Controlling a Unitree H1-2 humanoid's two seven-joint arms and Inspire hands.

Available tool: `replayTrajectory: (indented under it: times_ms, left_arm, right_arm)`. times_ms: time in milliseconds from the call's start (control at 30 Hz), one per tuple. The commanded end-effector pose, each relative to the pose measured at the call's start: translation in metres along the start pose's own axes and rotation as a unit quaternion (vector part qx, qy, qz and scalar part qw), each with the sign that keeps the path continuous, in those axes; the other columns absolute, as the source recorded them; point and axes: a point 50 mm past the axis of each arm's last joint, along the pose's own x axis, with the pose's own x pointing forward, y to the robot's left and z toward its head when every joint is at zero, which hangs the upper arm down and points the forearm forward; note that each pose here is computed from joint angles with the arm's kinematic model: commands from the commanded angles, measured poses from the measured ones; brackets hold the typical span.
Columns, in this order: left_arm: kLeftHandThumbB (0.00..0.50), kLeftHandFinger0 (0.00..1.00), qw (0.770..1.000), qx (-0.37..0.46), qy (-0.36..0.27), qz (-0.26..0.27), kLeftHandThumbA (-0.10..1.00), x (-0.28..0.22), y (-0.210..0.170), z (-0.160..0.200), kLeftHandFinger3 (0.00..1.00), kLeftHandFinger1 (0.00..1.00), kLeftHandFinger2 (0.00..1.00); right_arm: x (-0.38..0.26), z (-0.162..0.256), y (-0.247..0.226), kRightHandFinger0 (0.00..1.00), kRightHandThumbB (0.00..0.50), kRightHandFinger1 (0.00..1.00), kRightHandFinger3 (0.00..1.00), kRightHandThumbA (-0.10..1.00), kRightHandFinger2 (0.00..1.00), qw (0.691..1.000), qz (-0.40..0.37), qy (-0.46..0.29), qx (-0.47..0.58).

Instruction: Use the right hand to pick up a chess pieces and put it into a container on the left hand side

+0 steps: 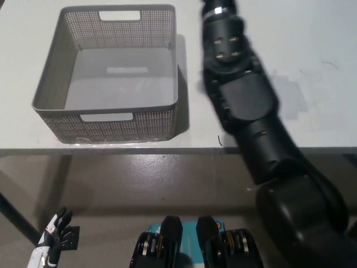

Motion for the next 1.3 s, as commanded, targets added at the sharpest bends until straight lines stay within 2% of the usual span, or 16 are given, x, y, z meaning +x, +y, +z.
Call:
replayTrajectory:
  times_ms: [0, 67, 133, 200, 267, 400, 500, 600, 667, 700, 733, 767, 800, 867, 1000, 1267]
  left_arm:
    - [0.356, 1.0, 1.0, 0.009, -0.024, -0.017, 1.0, 0.002, -0.003, 0.006, 1.0, 1.0, 1.0]
    - [0.342, 1.0, 0.999, 0.011, -0.026, -0.026, 1.0, 0.002, -0.007, 0.006, 1.0, 1.0, 1.0]
    - [0.324, 1.0, 0.999, 0.01, -0.028, -0.032, 1.0, 0.005, -0.009, 0.005, 1.0, 1.0, 1.0]
    - [0.314, 1.0, 0.999, 0.01, -0.033, -0.041, 1.0, 0.008, -0.012, 0.006, 1.0, 1.0, 1.0]
    - [0.338, 1.0, 0.998, 0.004, -0.033, -0.048, 1.0, 0.011, -0.016, 0.006, 1.0, 1.0, 1.0]
    - [0.322, 1.0, 0.998, 0.005, -0.038, -0.057, 1.0, 0.016, -0.021, 0.006, 1.0, 1.0, 1.0]
    - [0.306, 1.0, 0.997, 0.009, -0.041, -0.063, 1.0, 0.016, -0.023, 0.007, 1.0, 1.0, 1.0]
    - [0.31, 1.0, 0.997, 0.01, -0.046, -0.067, 1.0, 0.02, -0.022, 0.008, 1.0, 1.0, 1.0]
    - [0.303, 1.0, 0.996, 0.008, -0.05, -0.071, 1.0, 0.023, -0.022, 0.009, 1.0, 1.0, 1.0]
    - [0.299, 1.0, 0.996, 0.007, -0.05, -0.075, 1.0, 0.023, -0.021, 0.009, 1.0, 1.0, 1.0]
    - [0.298, 1.0, 0.996, 0.006, -0.05, -0.078, 1.0, 0.023, -0.021, 0.01, 1.0, 1.0, 0.99]
    - [0.298, 1.0, 0.996, 0.006, -0.05, -0.079, 1.0, 0.024, -0.021, 0.01, 1.0, 1.0, 0.99]
    - [0.285, 1.0, 0.995, 0.006, -0.051, -0.082, 1.0, 0.024, -0.021, 0.009, 1.0, 1.0, 0.97]
    - [0.28, 1.0, 0.995, 0.011, -0.056, -0.086, 1.0, 0.025, -0.021, 0.008, 1.0, 1.0, 0.96]
    - [0.288, 1.0, 0.994, 0.016, -0.054, -0.091, 1.0, 0.026, -0.021, 0.009, 1.0, 1.0, 0.94]
    - [0.29, 1.0, 0.994, 0.016, -0.053, -0.096, 1.0, 0.027, -0.022, 0.01, 1.0, 1.0, 0.91]
  right_arm:
    - [0.008, 0.027, 0.042, 0.0, 0.161, 0.15, 0.53, -0.1, 0.42, 0.999, 0.038, -0.038, 0.001]
    - [0.004, 0.016, 0.047, 0.0, 0.165, 0.17, 0.59, -0.1, 0.57, 0.999, 0.041, -0.024, -0.001]
    - [-0.004, 0.001, 0.059, 0.0, 0.149, 0.3, 0.79, -0.1, 0.8, 0.999, 0.051, 0.006, 0.005]
    - [-0.011, -0.013, 0.064, 0.0, 0.148, 0.36, 0.84, -0.1, 0.83, 0.998, 0.057, 0.03, -0.01]
    - [-0.017, -0.027, 0.064, 0.0, 0.139, 0.38, 0.86, -0.1, 0.83, 0.997, 0.061, 0.041, -0.032]
    - [-0.029, -0.053, 0.061, 0.0, 0.126, 0.39, 0.89, -0.1, 0.83, 0.992, 0.073, 0.079, -0.066]
    - [-0.04, -0.073, 0.056, 0.0, 0.133, 0.37, 0.8, -0.1, 0.76, 0.988, 0.074, 0.11, -0.083]
    - [-0.043, -0.083, 0.047, 0.01, 0.183, 0.38, 0.77, -0.1, 0.76, 0.984, 0.061, 0.132, -0.104]
    - [-0.042, -0.087, 0.039, 0.6, 0.32, 0.9, 1.0, 0.31, 1.0, 0.981, 0.068, 0.138, -0.114]
    - [-0.041, -0.09, 0.035, 0.87, 0.416, 1.0, 1.0, 0.53, 1.0, 0.978, 0.094, 0.138, -0.128]
    - [-0.041, -0.092, 0.032, 1.0, 0.458, 1.0, 1.0, 0.69, 1.0, 0.974, 0.113, 0.14, -0.14]
    - [-0.04, -0.093, 0.031, 1.0, 0.454, 1.0, 1.0, 0.7, 1.0, 0.973, 0.116, 0.141, -0.143]
    - [-0.039, -0.094, 0.027, 1.0, 0.498, 1.0, 1.0, 0.85, 1.0, 0.968, 0.13, 0.145, -0.155]
    - [-0.035, -0.092, 0.021, 1.0, 0.5, 1.0, 1.0, 0.93, 1.0, 0.968, 0.133, 0.138, -0.16]
    - [-0.031, -0.087, 0.015, 1.0, 0.5, 1.0, 1.0, 1.0, 1.0, 0.972, 0.13, 0.116, -0.158]
    - [-0.012, -0.057, 0.003, 1.0, 0.488, 1.0, 1.0, 1.0, 1.0, 0.982, 0.114, 0.053, -0.143]
